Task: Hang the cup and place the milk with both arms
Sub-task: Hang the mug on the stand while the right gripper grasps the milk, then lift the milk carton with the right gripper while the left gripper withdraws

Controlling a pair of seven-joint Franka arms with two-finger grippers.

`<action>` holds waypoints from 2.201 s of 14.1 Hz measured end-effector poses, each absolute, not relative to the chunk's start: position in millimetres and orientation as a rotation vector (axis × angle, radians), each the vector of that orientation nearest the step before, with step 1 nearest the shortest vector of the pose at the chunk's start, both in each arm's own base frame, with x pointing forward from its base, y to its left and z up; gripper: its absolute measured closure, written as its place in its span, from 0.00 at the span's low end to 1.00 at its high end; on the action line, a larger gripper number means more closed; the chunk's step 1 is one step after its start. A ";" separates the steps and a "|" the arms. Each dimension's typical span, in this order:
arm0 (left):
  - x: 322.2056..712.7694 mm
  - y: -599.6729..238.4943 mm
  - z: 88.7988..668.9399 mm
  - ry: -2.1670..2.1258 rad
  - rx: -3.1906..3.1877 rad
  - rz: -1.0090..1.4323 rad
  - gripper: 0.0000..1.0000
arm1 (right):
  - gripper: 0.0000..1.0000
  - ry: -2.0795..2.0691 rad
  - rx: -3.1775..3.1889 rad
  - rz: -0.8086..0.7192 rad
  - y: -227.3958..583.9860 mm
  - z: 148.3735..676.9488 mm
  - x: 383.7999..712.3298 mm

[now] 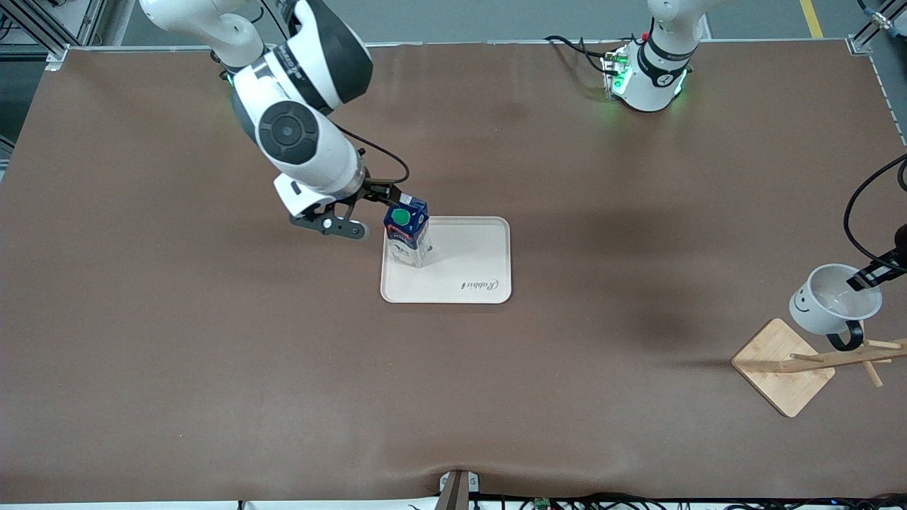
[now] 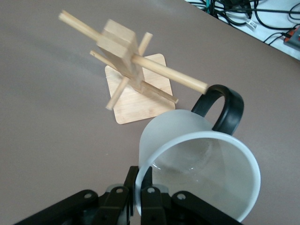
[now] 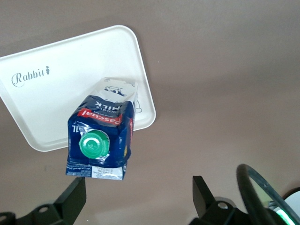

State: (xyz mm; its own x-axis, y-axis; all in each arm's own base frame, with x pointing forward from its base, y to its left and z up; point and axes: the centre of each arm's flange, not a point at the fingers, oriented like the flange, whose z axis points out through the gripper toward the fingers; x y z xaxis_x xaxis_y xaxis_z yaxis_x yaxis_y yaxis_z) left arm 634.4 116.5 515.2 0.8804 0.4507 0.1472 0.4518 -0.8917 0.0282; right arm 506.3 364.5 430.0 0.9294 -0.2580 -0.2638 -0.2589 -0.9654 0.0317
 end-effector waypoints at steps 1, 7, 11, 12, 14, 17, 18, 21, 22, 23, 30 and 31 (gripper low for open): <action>634.6 120.1 516.2 -0.751 -3.051 -0.248 0.93 | 0.00 0.447 -3.081 0.415 371.4 423.1 505.2; 631.6 147.3 517.3 -0.822 -3.082 -0.292 0.93 | 0.00 0.559 -3.076 0.386 405.0 386.6 498.8; 634.1 157.0 504.2 -0.879 -3.110 -0.291 0.93 | 0.00 0.575 -3.075 0.383 408.0 371.6 502.1; 635.5 160.3 499.9 -0.889 -3.111 -0.295 0.93 | 0.00 0.581 -3.074 0.381 407.9 370.1 502.8; 637.4 166.3 490.7 -0.904 -3.113 -0.287 0.89 | 0.00 0.588 -3.073 0.380 407.4 369.6 503.5; 640.8 171.0 485.5 -0.915 -3.114 -0.298 0.71 | 0.00 0.602 -3.073 0.382 408.1 362.7 504.9; 641.8 171.2 488.9 -0.914 -3.113 -0.313 0.63 | 0.00 0.618 -3.070 0.380 408.9 359.2 505.6; 646.1 164.5 508.0 -0.894 -3.119 -0.355 0.34 | 0.00 0.658 -3.068 0.382 411.8 347.6 506.3; 647.0 160.0 516.4 -0.881 -3.125 -0.349 0.22 | 0.00 0.660 -3.071 0.386 412.2 344.5 506.2; 647.5 154.2 525.6 -0.863 -3.133 -0.333 0.14 | 0.07 0.661 -3.073 0.390 412.4 342.4 506.1; 628.0 97.9 572.6 -0.581 -3.130 -0.176 0.00 | 0.36 0.693 -3.065 0.388 415.6 359.2 510.4; 622.4 95.6 579.0 -0.526 -3.132 -0.157 0.00 | 0.36 0.692 -3.075 0.412 414.3 373.0 513.2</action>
State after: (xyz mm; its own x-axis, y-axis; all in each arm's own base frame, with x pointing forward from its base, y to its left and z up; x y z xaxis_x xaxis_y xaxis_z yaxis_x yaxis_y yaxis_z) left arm 622.4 95.6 579.0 0.9405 0.3275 0.0909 0.3237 -0.9446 0.0543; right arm 513.2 414.3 373.0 0.8716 -0.4260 -0.2424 -0.4163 -0.9045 0.0926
